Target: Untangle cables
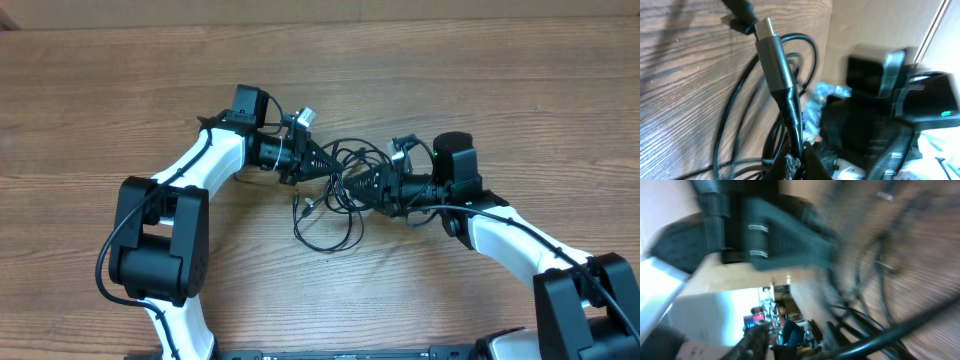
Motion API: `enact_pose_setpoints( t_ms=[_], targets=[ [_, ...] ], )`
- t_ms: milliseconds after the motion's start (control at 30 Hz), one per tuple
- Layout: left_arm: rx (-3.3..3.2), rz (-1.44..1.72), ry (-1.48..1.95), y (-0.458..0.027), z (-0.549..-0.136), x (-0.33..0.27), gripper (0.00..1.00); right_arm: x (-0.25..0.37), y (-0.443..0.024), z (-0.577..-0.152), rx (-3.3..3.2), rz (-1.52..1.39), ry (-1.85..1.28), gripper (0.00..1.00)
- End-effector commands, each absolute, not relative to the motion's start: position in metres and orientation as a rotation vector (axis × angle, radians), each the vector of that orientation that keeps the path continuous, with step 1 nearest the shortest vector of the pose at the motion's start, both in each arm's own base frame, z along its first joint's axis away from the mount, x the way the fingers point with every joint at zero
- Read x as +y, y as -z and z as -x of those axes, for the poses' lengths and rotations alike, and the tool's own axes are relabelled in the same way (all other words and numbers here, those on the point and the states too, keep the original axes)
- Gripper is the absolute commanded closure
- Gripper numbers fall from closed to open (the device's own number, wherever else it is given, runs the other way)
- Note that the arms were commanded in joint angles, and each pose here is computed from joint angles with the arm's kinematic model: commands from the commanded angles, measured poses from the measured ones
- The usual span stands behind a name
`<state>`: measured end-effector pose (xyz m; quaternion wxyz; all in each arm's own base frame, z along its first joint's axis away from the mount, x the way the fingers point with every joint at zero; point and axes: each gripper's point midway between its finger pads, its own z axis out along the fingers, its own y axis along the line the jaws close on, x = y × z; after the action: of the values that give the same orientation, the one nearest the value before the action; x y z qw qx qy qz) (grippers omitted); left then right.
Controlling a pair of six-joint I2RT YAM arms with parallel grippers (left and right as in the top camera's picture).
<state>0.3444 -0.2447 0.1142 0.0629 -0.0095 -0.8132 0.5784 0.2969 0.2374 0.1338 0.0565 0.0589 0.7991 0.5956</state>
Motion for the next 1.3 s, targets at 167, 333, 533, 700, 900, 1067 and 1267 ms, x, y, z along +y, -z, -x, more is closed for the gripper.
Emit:
enact_pose_setpoints(
  t_ms=[167,333,533,700,900,1067,1267],
  targets=[
    [-2.493,0.418,-1.772,-0.111,-0.314,-0.251,0.96,0.238,-0.169,-0.295,2.271,0.047,-1.942,0.73],
    [-2.496,0.452,-1.71,-0.105,-0.303,-0.258,0.96,0.237,-0.165,-0.3,2.28,0.0,-1.906,0.77],
    [-2.499,0.551,-1.612,-0.095,-0.284,-0.278,0.96,0.228,-0.131,-0.309,2.402,-0.218,-1.746,0.77],
    [-2.505,0.604,-1.555,-0.09,-0.274,-0.287,0.95,0.212,-0.09,-0.302,2.558,-0.36,-1.534,0.75],
    [-2.473,0.599,-1.58,-0.094,-0.27,-0.29,0.87,0.196,-0.063,-0.296,2.661,-0.466,-1.351,0.42],
    [-2.441,0.588,-1.611,-0.099,-0.268,-0.291,0.83,0.195,-0.061,-0.296,2.666,-0.474,-1.339,0.32],
    [-2.477,0.592,-1.566,-0.093,-0.269,-0.289,0.61,0.197,-0.06,-0.285,2.699,-0.378,-1.36,0.01]
  ],
)
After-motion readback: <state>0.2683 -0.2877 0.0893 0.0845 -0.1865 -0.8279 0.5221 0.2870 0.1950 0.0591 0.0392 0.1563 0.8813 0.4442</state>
